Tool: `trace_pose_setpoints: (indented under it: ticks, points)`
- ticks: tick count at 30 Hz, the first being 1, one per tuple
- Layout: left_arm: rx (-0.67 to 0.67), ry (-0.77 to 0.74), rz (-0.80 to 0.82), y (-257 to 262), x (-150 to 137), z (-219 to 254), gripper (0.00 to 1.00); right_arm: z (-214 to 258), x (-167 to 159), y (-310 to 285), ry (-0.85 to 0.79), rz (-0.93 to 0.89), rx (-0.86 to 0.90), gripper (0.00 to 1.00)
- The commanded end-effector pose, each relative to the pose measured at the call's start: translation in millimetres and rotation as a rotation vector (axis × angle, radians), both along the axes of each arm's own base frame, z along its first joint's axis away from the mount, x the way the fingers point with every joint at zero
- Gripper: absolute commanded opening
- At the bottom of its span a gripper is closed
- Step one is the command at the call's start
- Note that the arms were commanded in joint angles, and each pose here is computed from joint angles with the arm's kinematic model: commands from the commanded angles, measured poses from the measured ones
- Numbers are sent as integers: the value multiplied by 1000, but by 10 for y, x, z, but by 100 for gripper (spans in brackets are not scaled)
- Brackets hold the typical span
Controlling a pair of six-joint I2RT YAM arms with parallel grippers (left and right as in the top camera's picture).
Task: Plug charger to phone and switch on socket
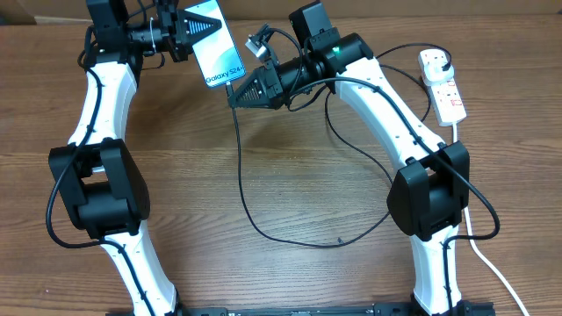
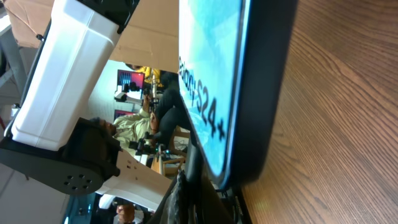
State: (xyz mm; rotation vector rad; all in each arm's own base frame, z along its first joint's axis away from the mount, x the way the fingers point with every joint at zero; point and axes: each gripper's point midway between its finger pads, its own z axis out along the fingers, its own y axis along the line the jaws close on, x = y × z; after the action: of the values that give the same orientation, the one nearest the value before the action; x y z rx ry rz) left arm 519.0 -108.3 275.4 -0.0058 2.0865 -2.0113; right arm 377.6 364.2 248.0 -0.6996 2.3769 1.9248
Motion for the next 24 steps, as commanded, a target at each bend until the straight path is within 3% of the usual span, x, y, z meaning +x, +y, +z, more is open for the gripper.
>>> trace_pose_setpoints:
  ticks: [1,24]
  points:
    - [-22,-20,-77,-88,-129,130,4,-81,150,-104,1,-37,-8,4]
    - [-25,1,-97,-192,-155,131,5,-139,307,-87,6,-112,-63,4]
